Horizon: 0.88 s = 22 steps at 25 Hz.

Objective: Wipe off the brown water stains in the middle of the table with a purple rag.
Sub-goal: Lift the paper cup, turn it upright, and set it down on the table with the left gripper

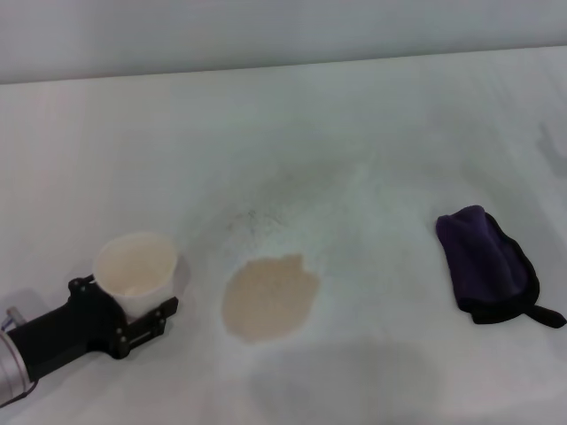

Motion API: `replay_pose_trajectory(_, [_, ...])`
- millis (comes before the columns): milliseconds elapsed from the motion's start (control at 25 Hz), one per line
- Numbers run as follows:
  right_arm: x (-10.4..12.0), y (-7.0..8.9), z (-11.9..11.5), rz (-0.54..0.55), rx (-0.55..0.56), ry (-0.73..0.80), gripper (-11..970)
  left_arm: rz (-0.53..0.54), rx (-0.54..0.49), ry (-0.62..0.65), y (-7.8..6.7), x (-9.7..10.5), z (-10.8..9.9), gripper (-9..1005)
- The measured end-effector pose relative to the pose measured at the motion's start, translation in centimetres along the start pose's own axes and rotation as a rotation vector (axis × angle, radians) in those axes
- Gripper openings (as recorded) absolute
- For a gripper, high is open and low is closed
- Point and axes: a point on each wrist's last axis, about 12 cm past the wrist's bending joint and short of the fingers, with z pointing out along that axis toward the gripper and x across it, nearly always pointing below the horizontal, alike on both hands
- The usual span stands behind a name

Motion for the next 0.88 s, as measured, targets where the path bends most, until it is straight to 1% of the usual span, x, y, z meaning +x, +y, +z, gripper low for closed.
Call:
replay_pose_trajectory(120, [0.0, 0.0, 0.2, 0.000, 0.001, 0.006, 856, 0.015, -0.011, -0.009, -0.4, 0.4, -0.5, 665])
replay_pose_trajectory(240, [0.0, 0.1, 0.3, 0.000, -0.001, 0.007, 856, 0.023, -0.016, -0.035, -0.6, 0.4, -0.8, 666])
replay_pose_trajectory(480, [0.0, 0.1, 0.4, 0.000, -0.002, 0.006, 856, 0.023, -0.023, -0.040, -0.6, 0.6, -1.2, 667])
replay_pose_trajectory(680, [0.0, 0.1, 0.4, 0.000, -0.002, 0.006, 856, 0.024, -0.047, -0.023, -0.3, 0.7, -1.1, 668])
replay_pose_trajectory(880, [0.0, 0.2, 0.5, 0.002, -0.004, 0.005, 856, 0.023, -0.065, -0.011, 0.0, 0.7, -0.9, 701])
